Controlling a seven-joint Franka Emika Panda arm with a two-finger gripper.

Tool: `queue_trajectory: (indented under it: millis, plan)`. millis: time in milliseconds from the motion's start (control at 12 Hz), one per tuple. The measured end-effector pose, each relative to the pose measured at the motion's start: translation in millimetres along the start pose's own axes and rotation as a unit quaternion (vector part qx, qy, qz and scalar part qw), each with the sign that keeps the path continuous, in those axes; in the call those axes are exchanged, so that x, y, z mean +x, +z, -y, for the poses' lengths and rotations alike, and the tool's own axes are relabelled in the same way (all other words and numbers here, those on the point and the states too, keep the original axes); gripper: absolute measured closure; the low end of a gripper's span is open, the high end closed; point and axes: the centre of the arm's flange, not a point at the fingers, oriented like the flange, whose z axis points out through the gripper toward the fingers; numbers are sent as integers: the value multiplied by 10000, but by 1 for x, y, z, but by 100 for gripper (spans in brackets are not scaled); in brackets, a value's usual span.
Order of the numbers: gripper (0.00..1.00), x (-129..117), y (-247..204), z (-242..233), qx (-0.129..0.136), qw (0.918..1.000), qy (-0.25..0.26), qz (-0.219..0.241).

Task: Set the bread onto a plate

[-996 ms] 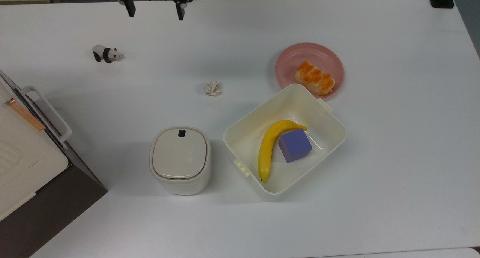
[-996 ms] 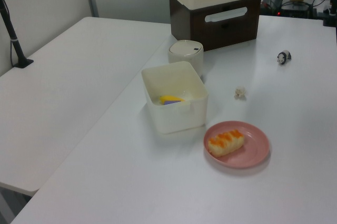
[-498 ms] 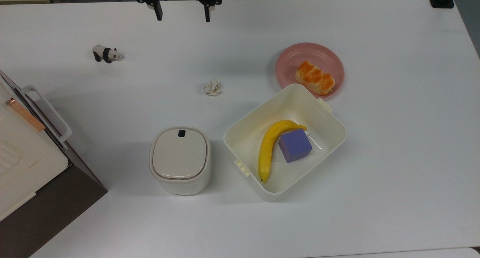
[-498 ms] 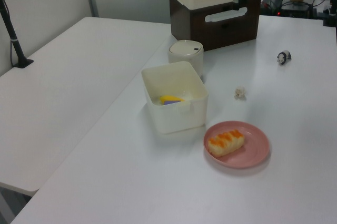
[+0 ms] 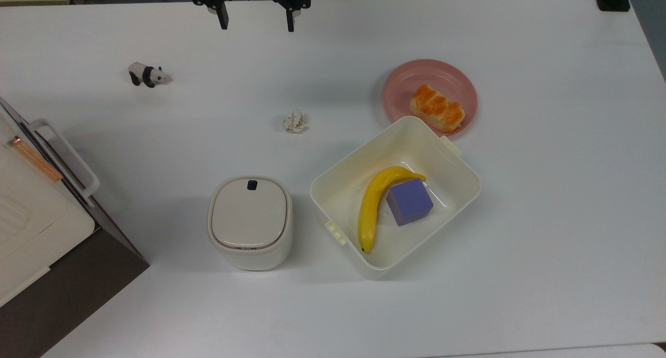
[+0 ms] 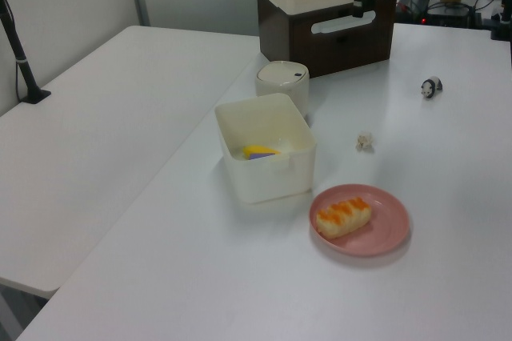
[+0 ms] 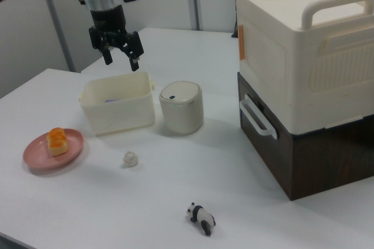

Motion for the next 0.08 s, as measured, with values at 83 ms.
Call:
queue_trajectory:
  millis: [83]
  plan:
    - [0,0,0,0,0,10000,3,0]
